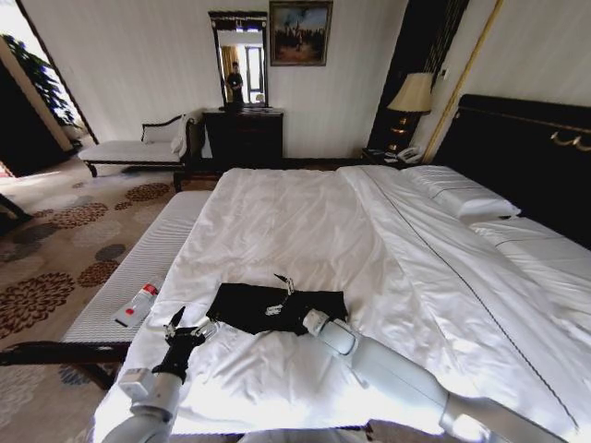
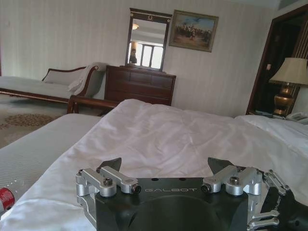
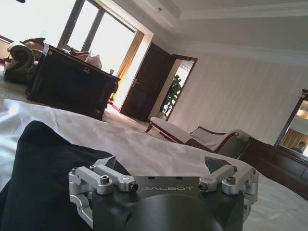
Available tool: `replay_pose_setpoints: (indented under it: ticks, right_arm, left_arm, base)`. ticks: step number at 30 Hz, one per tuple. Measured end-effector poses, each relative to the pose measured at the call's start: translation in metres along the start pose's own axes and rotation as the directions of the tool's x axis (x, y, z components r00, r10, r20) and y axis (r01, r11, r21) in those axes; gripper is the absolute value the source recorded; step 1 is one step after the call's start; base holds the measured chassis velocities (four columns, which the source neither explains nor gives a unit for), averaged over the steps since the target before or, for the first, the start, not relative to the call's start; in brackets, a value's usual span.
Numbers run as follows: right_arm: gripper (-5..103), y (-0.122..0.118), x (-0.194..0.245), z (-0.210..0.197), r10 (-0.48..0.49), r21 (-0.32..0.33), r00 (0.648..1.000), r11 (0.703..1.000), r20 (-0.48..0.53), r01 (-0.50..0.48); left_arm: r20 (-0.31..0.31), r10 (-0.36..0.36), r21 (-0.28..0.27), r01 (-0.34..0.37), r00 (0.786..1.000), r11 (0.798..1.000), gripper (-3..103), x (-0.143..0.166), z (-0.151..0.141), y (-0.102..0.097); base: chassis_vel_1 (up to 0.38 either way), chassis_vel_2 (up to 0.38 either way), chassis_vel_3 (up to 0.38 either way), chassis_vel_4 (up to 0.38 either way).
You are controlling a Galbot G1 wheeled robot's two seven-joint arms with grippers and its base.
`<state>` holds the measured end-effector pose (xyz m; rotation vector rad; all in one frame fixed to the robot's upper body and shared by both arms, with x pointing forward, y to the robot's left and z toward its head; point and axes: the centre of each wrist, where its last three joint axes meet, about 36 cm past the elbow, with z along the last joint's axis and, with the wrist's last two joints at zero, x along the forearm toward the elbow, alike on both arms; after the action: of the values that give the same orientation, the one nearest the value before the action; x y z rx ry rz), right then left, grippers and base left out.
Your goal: Fold the clothes on the bed.
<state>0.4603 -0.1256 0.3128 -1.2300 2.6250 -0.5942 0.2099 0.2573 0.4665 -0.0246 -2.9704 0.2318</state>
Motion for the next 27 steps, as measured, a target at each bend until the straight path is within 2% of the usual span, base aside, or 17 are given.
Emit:
replay_pose_setpoints:
  ticks: [2,4,5,8,13,15,17,18,20,21,23,25,26,27]
  right_arm:
    - [100,0.006,-0.010,0.002,-0.006,-0.007,1.000,1.000,0.001,0.006]
    - [100,0.038,-0.042,0.006,-0.029,-0.055,1.000,0.998,0.005,0.030]
    - [100,0.038,-0.042,0.006,-0.029,-0.055,1.000,0.998,0.005,0.030]
    - [100,0.066,-0.057,0.017,-0.034,-0.092,0.999,0.995,-0.018,0.032]
    - [100,0.075,-0.052,0.017,-0.033,-0.101,0.999,0.994,-0.019,0.031]
    - [100,0.072,-0.050,0.012,-0.009,-0.113,1.000,0.994,-0.013,0.008]
    - [100,0.059,-0.045,0.000,0.062,-0.155,0.998,0.986,-0.014,-0.063]
    - [100,0.047,-0.036,-0.005,0.142,-0.190,0.989,0.971,-0.035,-0.146]
    - [100,0.026,-0.013,0.000,0.245,-0.216,0.965,0.942,-0.088,-0.259]
    - [100,0.026,-0.013,0.000,0.245,-0.216,0.965,0.942,-0.088,-0.259]
    - [100,0.013,0.015,0.007,0.310,-0.238,0.940,0.911,-0.145,-0.338]
    - [100,-0.003,0.061,0.009,0.385,-0.277,0.896,0.856,-0.220,-0.435]
    - [100,-0.003,0.061,0.009,0.385,-0.277,0.896,0.856,-0.220,-0.435]
    - [100,-0.010,0.080,0.004,0.418,-0.294,0.876,0.828,-0.241,-0.477]
  left_arm:
    - [0.003,-0.007,-0.011,0.007,1.000,1.000,100,0.001,-0.001,0.001]
    - [0.019,-0.018,-0.039,0.018,1.000,0.999,100,0.006,-0.002,0.004]
    - [0.019,-0.018,-0.039,0.018,1.000,0.999,100,0.006,-0.002,0.004]
    - [0.028,-0.017,-0.080,0.020,0.999,0.997,100,0.010,-0.004,0.001]
    - [0.030,-0.024,-0.123,0.028,0.999,0.992,100,0.015,-0.003,-0.004]
    - [0.030,-0.026,-0.132,0.030,0.999,0.991,100,0.016,-0.002,-0.006]
    - [0.032,-0.030,-0.139,0.034,0.999,0.990,100,0.018,-0.001,-0.009]
    - [0.037,-0.027,-0.146,0.033,0.999,0.989,100,0.018,0.001,-0.011]
    - [0.041,-0.020,-0.161,0.027,0.999,0.987,100,0.020,0.004,-0.014]
    - [0.041,-0.020,-0.161,0.027,0.999,0.987,100,0.020,0.004,-0.014]
    - [0.049,-0.014,-0.177,0.022,0.999,0.984,100,0.022,0.005,-0.015]
    - [0.076,-0.002,-0.202,0.017,0.997,0.979,100,0.024,0.007,-0.015]
    - [0.076,-0.002,-0.202,0.017,0.997,0.979,100,0.024,0.007,-0.015]
    - [0.089,0.004,-0.215,0.015,0.996,0.976,100,0.023,0.009,-0.013]
  base:
    - [0.000,0.000,0.000,0.000]
    - [0.000,0.000,0.000,0.000]
    - [0.000,0.000,0.000,0.000]
    - [0.000,0.000,0.000,0.000]
    - [0.000,0.000,0.000,0.000]
    - [0.000,0.000,0.000,0.000]
    - [0.000,0.000,0.000,0.000]
    - [0.000,0.000,0.000,0.000]
    - [0.000,0.000,0.000,0.000]
    - [0.000,0.000,0.000,0.000]
    - [0.000,0.000,0.000,0.000]
    - [0.000,0.000,0.000,0.000]
    - [0.000,0.000,0.000,0.000]
    - [0.000,0.000,0.000,0.000]
